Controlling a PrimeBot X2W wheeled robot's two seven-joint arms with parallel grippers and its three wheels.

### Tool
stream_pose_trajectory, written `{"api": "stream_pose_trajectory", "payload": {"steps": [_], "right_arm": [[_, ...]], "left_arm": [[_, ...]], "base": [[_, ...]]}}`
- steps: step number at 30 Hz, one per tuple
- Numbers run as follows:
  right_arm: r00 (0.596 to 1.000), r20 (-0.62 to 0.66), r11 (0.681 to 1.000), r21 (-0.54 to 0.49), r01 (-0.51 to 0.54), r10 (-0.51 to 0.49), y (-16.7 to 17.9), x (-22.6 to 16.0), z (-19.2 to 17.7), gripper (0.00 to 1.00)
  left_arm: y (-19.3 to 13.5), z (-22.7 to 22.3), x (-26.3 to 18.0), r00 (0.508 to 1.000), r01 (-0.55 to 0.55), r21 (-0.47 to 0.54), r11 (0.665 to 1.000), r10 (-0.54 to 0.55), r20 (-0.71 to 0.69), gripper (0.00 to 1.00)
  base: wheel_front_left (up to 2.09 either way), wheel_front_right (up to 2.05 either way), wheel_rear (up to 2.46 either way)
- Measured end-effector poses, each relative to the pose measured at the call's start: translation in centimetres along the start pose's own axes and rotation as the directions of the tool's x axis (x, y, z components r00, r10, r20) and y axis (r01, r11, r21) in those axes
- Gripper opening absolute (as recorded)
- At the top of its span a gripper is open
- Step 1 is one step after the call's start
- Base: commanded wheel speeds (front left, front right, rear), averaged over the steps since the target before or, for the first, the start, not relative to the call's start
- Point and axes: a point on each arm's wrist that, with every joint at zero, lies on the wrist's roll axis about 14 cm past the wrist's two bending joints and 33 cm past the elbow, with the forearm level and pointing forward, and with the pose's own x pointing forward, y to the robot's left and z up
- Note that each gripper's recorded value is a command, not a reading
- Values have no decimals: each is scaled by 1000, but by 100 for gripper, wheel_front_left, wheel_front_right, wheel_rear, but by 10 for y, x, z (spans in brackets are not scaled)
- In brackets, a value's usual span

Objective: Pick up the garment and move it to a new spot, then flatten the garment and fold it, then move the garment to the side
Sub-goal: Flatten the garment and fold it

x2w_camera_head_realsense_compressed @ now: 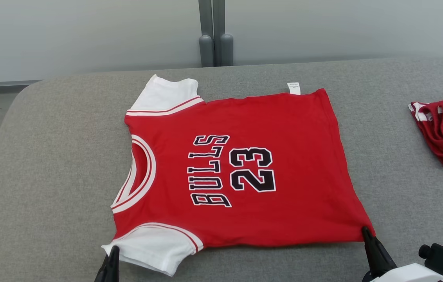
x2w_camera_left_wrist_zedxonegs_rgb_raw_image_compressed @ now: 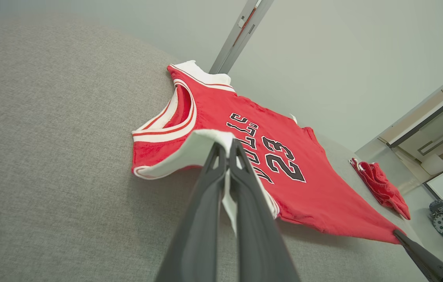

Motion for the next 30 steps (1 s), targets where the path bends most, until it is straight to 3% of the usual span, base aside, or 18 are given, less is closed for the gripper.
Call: {"api": "stream_pose_trajectory", "payload": {"steps": [8, 14, 24, 30], "right_arm": [[999, -40, 1000, 13, 23, -22, -3, 7, -20, 0], [999, -26, 999, 38, 29, -28, -3, 12, -21, 0], [999, 40, 992, 123, 15, -20, 5, 33, -3, 0], [998, 61, 990, 143, -6, -2, 14, 58, 7, 0]], "left_arm": [[13, -23, 6, 998, -39, -1, 999, 38, -55, 0], [10, -17, 20, 999, -29, -10, 1000, 29, -15, 0], [-9, 5, 78, 996, 74, 75, 994, -77, 38, 0], [-5, 10, 119, 995, 76, 123, 990, -83, 50, 0]], "base": [[0, 0, 0], [0, 0, 0], [0, 0, 0], [0, 0, 0]]}}
